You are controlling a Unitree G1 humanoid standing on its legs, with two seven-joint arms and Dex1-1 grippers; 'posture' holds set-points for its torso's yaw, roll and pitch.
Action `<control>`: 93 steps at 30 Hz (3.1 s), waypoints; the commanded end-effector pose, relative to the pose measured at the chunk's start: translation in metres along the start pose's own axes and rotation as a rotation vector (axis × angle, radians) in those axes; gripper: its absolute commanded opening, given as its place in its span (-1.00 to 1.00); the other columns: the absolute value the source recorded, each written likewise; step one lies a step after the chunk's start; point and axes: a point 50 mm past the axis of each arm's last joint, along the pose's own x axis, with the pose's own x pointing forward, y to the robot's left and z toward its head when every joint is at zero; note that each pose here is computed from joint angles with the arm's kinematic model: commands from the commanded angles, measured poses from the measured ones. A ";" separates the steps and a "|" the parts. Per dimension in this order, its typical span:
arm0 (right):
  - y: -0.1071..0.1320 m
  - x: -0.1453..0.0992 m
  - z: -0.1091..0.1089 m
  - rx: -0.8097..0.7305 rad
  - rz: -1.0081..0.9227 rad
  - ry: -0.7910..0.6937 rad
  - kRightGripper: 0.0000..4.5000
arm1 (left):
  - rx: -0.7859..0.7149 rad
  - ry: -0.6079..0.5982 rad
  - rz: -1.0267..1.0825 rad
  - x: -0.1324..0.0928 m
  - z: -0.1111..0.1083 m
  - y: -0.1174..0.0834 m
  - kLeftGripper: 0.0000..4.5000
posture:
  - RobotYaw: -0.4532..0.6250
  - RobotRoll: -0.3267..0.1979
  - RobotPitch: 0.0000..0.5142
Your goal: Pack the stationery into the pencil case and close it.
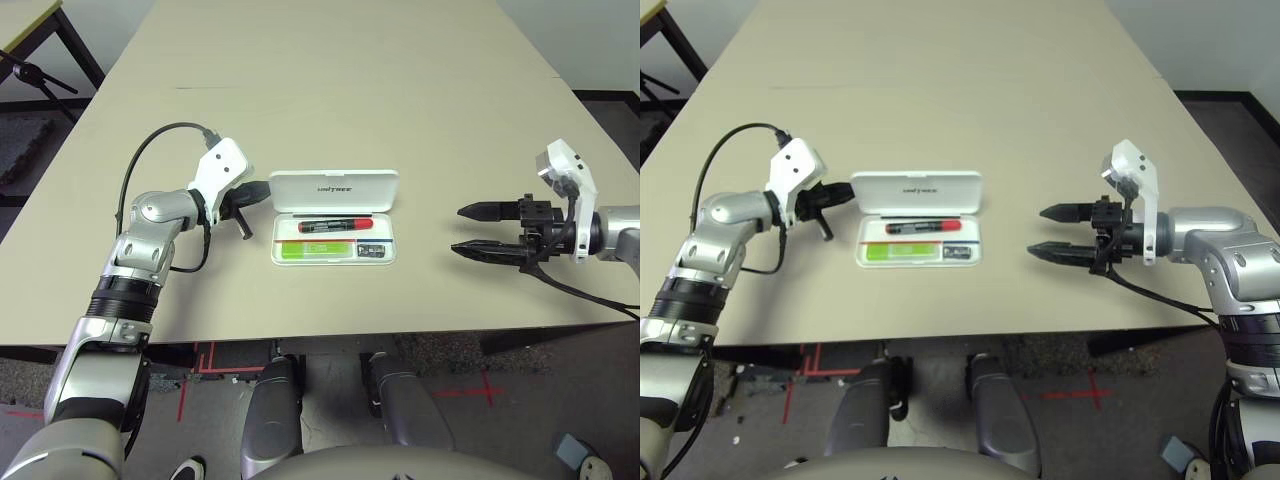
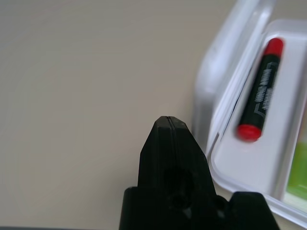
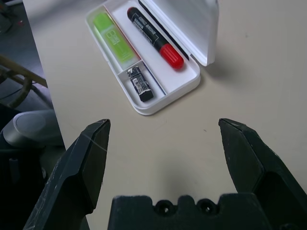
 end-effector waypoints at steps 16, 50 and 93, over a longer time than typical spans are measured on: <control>-0.003 0.012 -0.002 -0.025 0.012 0.040 1.00 | 0.047 -0.028 -0.308 0.003 0.020 -0.052 -0.99 | -0.37 0.25 -0.34; -0.062 0.022 0.001 0.020 -0.664 -0.460 1.00 | -0.360 -0.270 0.548 -0.024 -0.013 0.017 0.99 | -0.35 0.25 -0.29; -0.092 -0.002 -0.040 0.120 -1.263 -0.563 1.00 | -0.408 -0.133 1.057 -0.051 -0.069 0.043 0.99 | -0.44 0.25 -0.30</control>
